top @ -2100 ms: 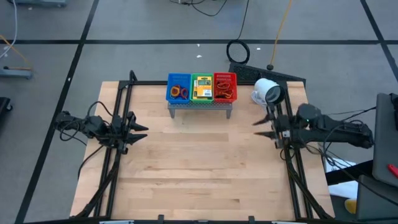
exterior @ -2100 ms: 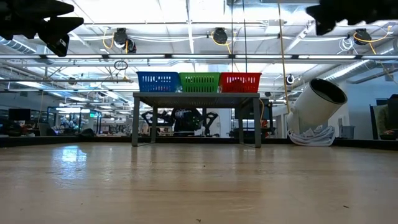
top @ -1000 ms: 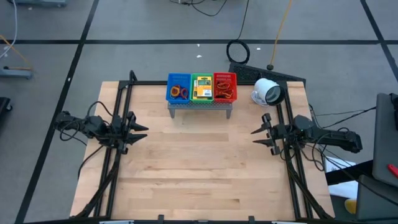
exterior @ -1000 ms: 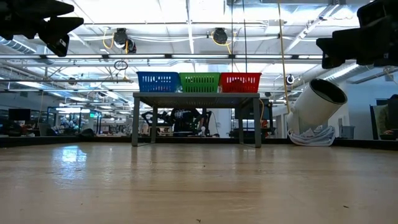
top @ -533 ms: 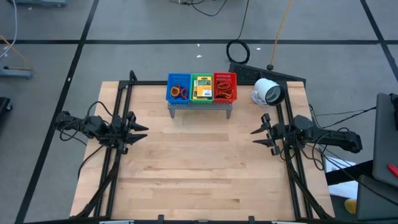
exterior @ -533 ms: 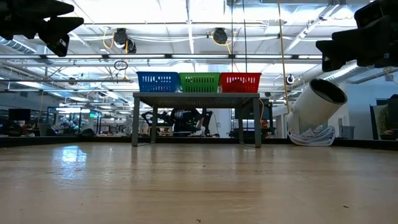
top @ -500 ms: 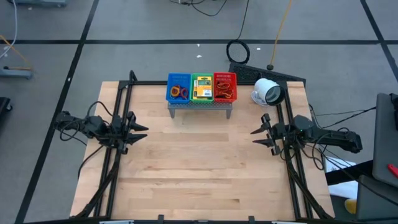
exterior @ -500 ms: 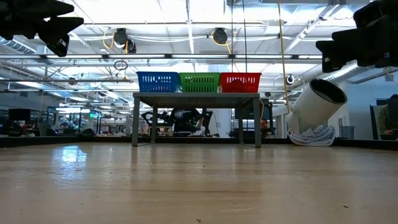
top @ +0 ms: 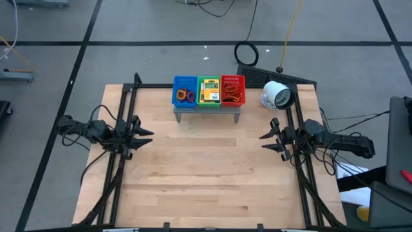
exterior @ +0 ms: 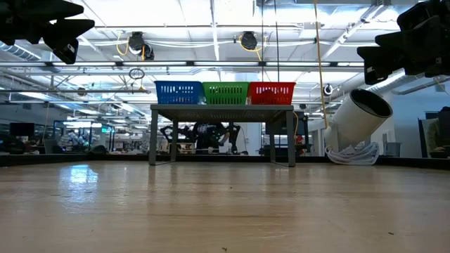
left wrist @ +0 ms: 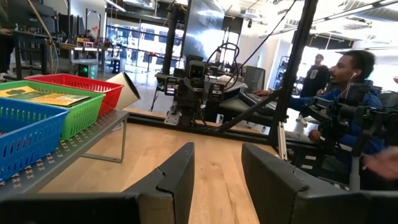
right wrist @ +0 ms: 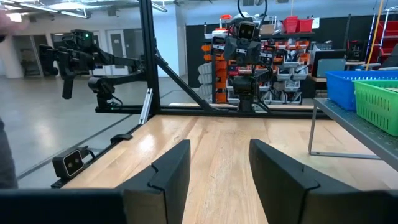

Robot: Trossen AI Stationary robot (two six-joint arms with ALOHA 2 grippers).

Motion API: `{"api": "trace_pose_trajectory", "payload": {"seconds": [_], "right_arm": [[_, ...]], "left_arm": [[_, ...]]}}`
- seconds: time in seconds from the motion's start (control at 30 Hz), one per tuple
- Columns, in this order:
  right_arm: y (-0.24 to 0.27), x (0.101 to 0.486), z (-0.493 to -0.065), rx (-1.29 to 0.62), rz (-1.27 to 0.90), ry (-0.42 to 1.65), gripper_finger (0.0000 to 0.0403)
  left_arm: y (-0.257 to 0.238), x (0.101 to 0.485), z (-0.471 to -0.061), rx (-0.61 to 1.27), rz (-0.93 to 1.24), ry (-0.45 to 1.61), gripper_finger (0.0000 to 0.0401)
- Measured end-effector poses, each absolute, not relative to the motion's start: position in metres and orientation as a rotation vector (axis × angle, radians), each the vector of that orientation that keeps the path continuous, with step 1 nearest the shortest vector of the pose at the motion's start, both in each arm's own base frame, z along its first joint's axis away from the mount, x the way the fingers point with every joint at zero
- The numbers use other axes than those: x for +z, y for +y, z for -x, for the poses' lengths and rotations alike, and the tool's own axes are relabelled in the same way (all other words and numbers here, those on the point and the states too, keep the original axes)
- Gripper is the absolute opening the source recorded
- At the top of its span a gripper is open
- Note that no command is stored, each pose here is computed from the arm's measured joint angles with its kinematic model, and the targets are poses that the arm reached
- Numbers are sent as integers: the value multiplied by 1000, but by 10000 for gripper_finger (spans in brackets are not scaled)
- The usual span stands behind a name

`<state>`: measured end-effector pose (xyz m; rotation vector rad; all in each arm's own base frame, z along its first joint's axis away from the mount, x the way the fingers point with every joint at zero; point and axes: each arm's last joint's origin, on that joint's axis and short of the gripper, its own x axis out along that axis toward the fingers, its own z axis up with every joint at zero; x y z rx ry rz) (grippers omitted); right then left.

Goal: Pick & Place Office Desk Supplies
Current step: Return to Home Position

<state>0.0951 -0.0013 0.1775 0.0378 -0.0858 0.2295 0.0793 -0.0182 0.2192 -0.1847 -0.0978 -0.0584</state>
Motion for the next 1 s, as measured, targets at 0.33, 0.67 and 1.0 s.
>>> {"api": "trace_pose_trajectory", "payload": {"seconds": [0.33, 0.67, 1.0], "right_arm": [[-1, 178, -95, 229, -38, -86, 157], [-1, 178, -95, 230, -38, -87, 157], [-1, 178, -95, 230, -38, -87, 157]], "left_arm": [[-18, 219, -79, -58, 185, -97, 141], [-18, 219, -79, -58, 184, -97, 141], [-21, 204, -87, -66, 219, -209, 141]]}}
